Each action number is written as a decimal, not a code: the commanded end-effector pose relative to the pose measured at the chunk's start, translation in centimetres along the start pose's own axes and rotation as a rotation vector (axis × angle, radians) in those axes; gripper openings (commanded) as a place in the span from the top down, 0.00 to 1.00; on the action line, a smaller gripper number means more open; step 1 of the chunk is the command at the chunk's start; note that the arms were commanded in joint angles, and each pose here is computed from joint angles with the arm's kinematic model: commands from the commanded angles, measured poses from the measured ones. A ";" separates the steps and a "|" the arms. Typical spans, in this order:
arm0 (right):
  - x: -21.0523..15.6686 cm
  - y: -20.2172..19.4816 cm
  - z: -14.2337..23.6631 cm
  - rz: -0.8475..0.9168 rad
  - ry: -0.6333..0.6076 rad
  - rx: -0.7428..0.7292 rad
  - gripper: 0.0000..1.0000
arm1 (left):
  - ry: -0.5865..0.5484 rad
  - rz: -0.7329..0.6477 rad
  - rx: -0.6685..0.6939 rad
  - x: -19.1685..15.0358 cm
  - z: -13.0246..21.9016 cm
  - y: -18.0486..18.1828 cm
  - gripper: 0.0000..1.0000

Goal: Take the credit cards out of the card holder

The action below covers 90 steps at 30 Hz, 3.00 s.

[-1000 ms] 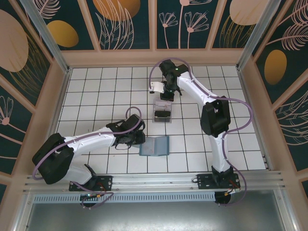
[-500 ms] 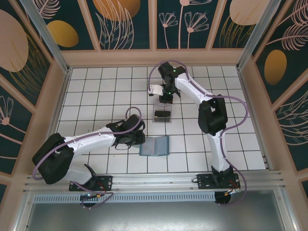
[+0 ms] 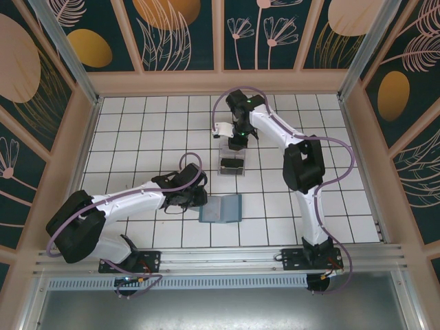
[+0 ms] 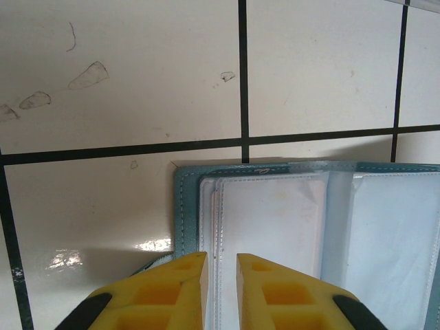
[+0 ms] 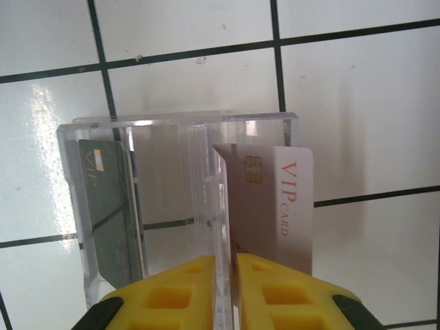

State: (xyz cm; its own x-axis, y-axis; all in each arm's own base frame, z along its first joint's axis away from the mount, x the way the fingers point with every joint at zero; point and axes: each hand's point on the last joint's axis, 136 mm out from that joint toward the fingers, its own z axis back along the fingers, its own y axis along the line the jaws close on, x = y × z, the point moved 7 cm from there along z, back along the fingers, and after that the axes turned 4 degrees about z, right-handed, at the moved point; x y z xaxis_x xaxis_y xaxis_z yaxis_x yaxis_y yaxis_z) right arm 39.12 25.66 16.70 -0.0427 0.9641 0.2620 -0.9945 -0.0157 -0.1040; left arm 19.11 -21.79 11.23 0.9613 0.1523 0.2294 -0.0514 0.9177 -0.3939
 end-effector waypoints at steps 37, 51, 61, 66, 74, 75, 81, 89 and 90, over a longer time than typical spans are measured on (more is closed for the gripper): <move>5.8 7.7 5.7 -0.831 -0.402 -0.324 0.76 | -0.100 0.040 0.046 1.7 1.2 1.1 0.83; 6.3 18.4 0.5 -1.049 -0.212 -0.061 0.79 | -0.148 0.137 -0.015 2.1 2.1 4.0 0.81; 7.2 21.2 -2.4 -1.024 -0.046 -0.055 0.71 | -0.156 0.210 -0.054 1.6 2.1 6.7 0.81; 7.6 21.9 -3.6 -1.039 0.021 -0.102 0.66 | -0.154 0.209 -0.047 1.4 2.0 7.1 0.80; 8.1 22.5 -5.6 -1.036 0.112 -0.134 0.64 | -0.151 0.201 -0.048 1.4 1.8 7.1 0.79; 8.2 22.6 -5.8 -1.035 0.119 -0.134 0.64 | -0.148 0.201 -0.049 1.3 1.7 7.2 0.80; 8.5 23.0 -7.1 -1.021 0.156 -0.133 0.64 | -0.144 0.203 -0.051 1.0 1.6 7.4 0.79; 7.9 23.3 -8.4 -1.008 0.219 -0.153 0.66 | -0.144 0.205 -0.060 0.9 1.8 7.4 0.79; 7.8 23.3 -8.4 -1.007 0.220 -0.153 0.68 | -0.145 0.203 -0.061 0.9 1.8 7.4 0.79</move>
State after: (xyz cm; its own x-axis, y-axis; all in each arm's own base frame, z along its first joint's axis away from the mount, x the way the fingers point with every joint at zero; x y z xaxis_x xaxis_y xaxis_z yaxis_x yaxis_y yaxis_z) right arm 16.64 35.46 9.39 0.8260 0.5424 0.1536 -0.5496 0.8354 0.0060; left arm 19.24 -14.25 10.00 0.8847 0.3863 0.2611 -0.2263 0.8453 -0.4840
